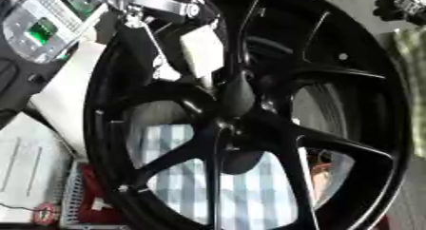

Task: Pull the pin out of the wheel hub.

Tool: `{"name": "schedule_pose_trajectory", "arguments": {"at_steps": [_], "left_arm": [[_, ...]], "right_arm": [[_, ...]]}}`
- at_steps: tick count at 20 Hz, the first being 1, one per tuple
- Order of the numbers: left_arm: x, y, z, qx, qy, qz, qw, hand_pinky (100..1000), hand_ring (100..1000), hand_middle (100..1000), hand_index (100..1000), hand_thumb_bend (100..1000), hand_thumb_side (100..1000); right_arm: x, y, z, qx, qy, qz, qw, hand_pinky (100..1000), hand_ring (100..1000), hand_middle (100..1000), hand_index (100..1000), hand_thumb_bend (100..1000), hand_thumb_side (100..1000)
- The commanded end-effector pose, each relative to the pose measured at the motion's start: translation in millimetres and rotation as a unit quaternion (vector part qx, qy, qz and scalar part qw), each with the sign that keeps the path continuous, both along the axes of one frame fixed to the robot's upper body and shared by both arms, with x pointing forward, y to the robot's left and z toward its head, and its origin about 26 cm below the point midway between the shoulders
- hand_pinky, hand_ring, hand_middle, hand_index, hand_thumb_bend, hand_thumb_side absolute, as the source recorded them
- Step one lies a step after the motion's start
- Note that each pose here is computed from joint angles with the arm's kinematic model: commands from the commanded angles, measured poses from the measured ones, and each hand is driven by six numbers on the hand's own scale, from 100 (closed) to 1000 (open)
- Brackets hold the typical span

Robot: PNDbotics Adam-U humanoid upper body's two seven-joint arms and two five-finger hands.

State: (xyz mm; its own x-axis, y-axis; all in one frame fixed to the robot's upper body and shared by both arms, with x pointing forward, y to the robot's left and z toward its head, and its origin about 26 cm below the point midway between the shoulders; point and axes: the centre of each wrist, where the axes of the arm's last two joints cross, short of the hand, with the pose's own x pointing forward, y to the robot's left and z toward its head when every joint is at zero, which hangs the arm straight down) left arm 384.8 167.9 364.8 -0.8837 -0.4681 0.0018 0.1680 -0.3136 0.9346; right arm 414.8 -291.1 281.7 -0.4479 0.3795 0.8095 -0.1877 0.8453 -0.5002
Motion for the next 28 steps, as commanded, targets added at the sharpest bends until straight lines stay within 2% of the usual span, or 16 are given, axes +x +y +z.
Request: {"name": "schedule_pose_trajectory", "arguments": {"at_steps": [1, 7, 20, 28], "left_arm": [[-3.6, 4.7, 12.6, 0.001, -0.013, 0.008, 1.000, 847, 861, 829, 859, 306, 100], [-3.2, 6.5, 13.2, 0.001, -0.009, 0.012, 1.000, 856, 874, 847, 875, 373, 133], [-7.8, 7.2, 24.6, -0.014, -0.016, 0.012, 1.000, 850, 865, 816, 839, 328, 122], [-8.0, 7.4, 25.1, -0.017, -0.013, 0.017, 1.000, 843, 853, 788, 829, 294, 108]], "right_arm": [[-1.4, -3.6, 7.1, -0.009, -0.008, -0.004, 1.000, 818, 724, 640, 710, 288, 488], [-0.7, -5.2, 3.7, -0.011, -0.004, -0.006, 1.000, 819, 724, 641, 710, 284, 489], [0.3, -4.6, 0.0, -0.012, 0.001, -0.003, 1.000, 820, 726, 642, 711, 279, 492], [0.0, -4.8, -1.1, -0.010, 0.001, -0.004, 1.000, 822, 727, 643, 712, 275, 493]]}}
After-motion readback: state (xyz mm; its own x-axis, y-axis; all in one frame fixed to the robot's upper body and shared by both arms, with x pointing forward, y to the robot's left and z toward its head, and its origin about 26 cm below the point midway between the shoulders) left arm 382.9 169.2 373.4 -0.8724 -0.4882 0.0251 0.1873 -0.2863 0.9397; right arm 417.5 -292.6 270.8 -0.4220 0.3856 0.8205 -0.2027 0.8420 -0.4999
